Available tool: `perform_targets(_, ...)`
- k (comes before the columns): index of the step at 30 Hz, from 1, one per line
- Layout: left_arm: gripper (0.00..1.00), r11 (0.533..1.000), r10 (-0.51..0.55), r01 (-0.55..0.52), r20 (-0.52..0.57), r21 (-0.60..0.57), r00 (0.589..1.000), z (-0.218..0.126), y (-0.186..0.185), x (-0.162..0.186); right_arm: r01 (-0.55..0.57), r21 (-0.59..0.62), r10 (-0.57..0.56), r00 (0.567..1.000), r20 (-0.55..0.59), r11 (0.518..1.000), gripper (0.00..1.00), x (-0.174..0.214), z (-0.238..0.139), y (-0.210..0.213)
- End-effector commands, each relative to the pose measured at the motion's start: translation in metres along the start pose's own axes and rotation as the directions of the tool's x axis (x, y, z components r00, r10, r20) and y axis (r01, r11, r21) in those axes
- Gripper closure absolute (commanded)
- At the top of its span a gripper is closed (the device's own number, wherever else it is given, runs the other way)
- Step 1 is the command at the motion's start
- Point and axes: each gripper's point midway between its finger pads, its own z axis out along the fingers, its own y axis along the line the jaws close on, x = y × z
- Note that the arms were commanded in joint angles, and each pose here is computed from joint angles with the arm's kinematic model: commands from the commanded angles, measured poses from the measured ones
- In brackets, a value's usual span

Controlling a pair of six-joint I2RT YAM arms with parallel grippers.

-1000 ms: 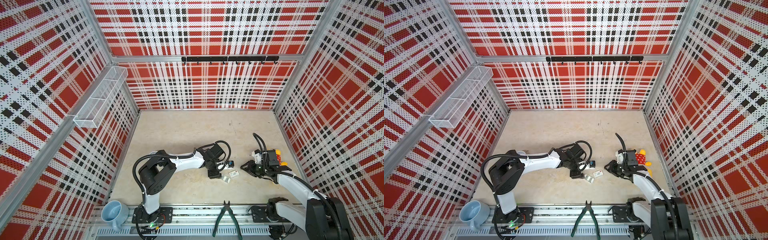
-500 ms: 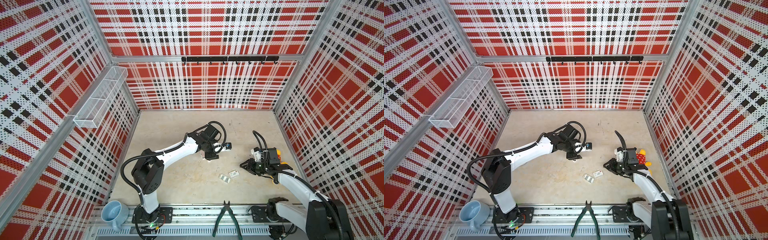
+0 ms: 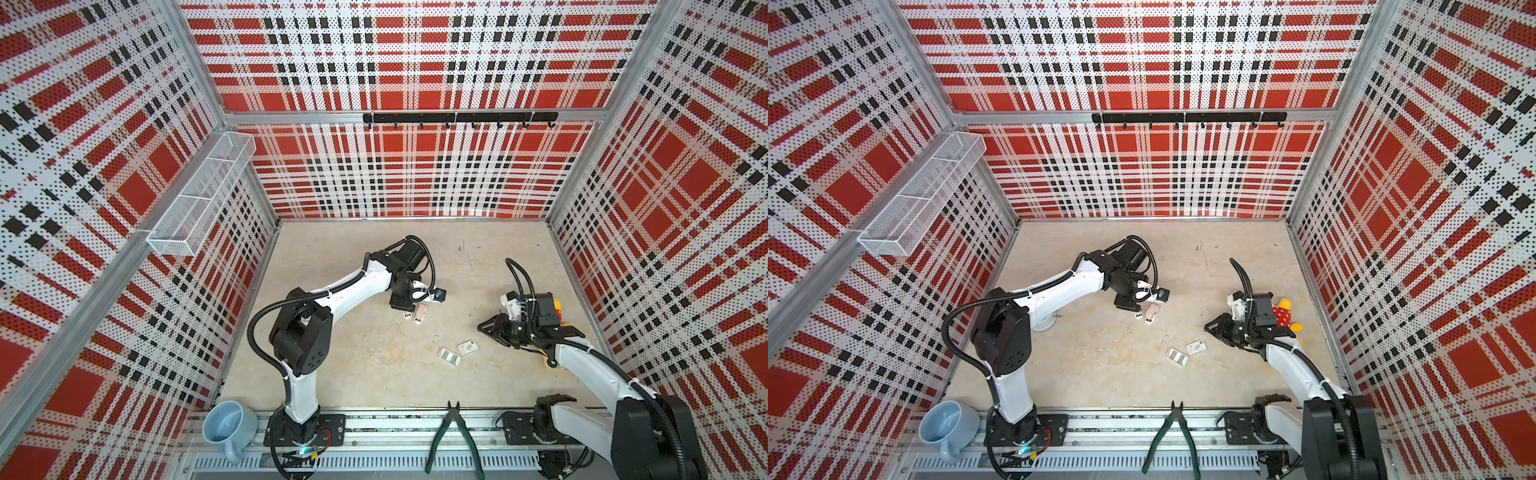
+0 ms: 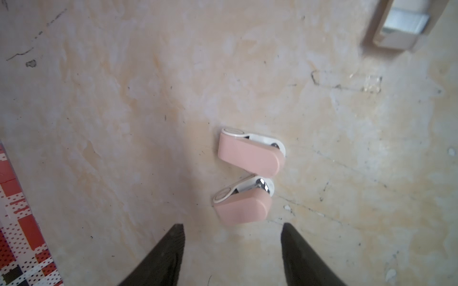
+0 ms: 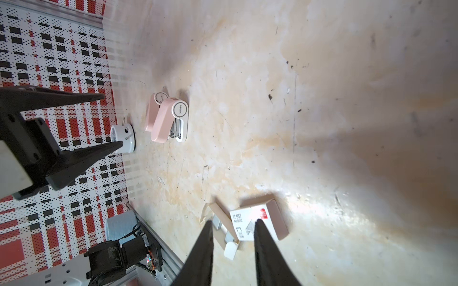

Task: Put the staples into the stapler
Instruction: 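Move the left gripper over the pink stapler farther from the robot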

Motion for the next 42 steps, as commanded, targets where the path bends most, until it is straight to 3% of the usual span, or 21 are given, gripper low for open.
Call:
perform_targets(1,0.35,0.987,0.144,-0.141,-0.027,0.081,0.989,-0.003,-0.003,0.016,0.019,-0.043,-0.019,1.0,0.015,0.999,0.68,-0.006,0.0,0.01)
perform_targets(9,0.35,0.951,0.258,-0.247,-0.04,0.187,0.965,0.009,-0.015,0.03,-0.035,-0.054,0.037,0.998,0.041,0.998,0.67,-0.007,0.006,0.004)
perform_targets(20,0.34,0.918,0.345,-0.333,-0.017,0.213,0.939,0.034,-0.02,0.021,-0.041,-0.033,0.042,0.999,0.022,0.999,0.68,-0.017,0.013,0.004)
perform_targets(42,0.42,0.912,0.34,-0.323,-0.027,0.255,0.94,0.058,-0.034,0.03,-0.057,-0.019,0.057,0.998,0.019,0.998,0.7,-0.015,0.018,-0.004)
